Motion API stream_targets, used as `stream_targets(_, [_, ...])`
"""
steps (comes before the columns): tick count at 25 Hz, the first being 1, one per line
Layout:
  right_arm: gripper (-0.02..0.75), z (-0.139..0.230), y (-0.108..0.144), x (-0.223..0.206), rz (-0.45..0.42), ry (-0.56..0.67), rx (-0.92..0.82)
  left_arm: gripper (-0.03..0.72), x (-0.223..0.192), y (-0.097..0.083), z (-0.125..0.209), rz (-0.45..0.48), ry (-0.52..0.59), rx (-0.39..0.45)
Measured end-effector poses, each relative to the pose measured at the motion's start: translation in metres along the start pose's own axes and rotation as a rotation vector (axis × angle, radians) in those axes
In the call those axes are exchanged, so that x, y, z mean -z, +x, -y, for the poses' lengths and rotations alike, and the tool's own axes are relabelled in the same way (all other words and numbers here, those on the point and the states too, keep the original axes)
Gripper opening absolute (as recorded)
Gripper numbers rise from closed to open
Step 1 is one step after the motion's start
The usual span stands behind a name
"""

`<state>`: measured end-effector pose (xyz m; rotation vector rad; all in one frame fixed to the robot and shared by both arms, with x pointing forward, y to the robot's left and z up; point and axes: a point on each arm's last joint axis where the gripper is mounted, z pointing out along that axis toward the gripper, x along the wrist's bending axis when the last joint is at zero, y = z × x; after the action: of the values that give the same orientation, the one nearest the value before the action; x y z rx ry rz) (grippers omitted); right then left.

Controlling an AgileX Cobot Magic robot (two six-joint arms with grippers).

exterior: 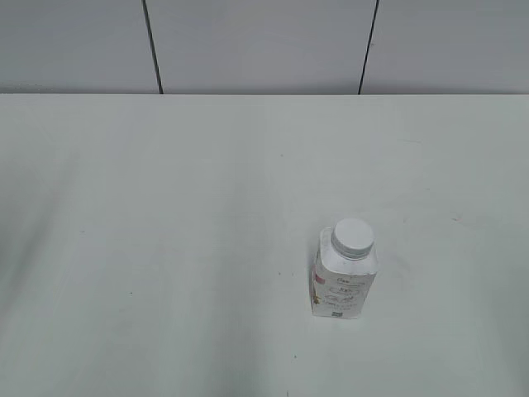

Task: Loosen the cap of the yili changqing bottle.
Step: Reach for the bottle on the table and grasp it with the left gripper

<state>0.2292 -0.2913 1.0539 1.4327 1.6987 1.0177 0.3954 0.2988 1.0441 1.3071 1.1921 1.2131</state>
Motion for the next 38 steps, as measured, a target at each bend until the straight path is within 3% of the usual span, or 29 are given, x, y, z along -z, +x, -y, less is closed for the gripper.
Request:
stream_targets(26, [0.587, 0.0, 0.0, 0.0, 0.001, 0.0, 0.0, 0.531, -0.042, -0.003, 0.036, 0.025, 0.12, 0.001])
stream_targets(38, [0.587, 0.0, 0.0, 0.0, 0.001, 0.0, 0.0, 0.484, -0.078, -0.021, 0.077, 0.208, 0.106, -0.083])
